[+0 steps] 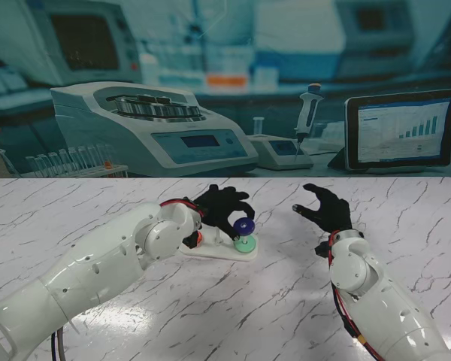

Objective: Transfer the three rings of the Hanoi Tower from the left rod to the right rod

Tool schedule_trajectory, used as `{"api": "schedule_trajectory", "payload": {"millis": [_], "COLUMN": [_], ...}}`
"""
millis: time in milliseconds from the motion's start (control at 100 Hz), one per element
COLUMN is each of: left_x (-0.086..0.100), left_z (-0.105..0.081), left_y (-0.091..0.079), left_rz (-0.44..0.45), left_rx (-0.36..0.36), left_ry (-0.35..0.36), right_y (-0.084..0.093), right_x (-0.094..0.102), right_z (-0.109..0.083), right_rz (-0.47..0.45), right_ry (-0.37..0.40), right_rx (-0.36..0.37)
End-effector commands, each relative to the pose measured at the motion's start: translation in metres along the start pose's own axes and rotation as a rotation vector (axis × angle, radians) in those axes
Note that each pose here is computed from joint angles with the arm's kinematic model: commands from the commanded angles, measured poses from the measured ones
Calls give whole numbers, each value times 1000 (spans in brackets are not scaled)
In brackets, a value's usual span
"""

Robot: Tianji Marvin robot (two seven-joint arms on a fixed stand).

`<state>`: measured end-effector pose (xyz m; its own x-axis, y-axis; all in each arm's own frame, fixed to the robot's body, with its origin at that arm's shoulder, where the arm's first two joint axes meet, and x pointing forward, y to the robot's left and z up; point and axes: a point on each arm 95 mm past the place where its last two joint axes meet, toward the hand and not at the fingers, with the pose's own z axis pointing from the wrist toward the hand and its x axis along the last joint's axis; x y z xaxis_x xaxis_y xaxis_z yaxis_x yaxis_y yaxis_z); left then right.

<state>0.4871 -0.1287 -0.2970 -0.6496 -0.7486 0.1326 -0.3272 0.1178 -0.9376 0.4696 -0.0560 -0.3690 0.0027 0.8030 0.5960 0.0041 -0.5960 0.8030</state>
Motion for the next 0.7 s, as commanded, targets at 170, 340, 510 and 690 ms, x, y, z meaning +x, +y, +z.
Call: {"api": "schedule_trajectory", "payload": {"millis": [170,340,510,690], "left_x": [2,1,-1,-1], "left_z": [5,6,9,11], "left_y": [6,8,10,12], "left_rz": [-2,-5,-13,-32], "left_rx": [-30,-40,-40,-43], "left_ry": [20,17,17,25], "right_y": [-5,-5,-5,-5], "right_x": [2,2,2,2], "right_z": [-2,-3,-3,-3], "right_rz": [9,9,9,9], "right_ry": [1,-1,-1,-2], "right_rx": [3,3,4,3]}}
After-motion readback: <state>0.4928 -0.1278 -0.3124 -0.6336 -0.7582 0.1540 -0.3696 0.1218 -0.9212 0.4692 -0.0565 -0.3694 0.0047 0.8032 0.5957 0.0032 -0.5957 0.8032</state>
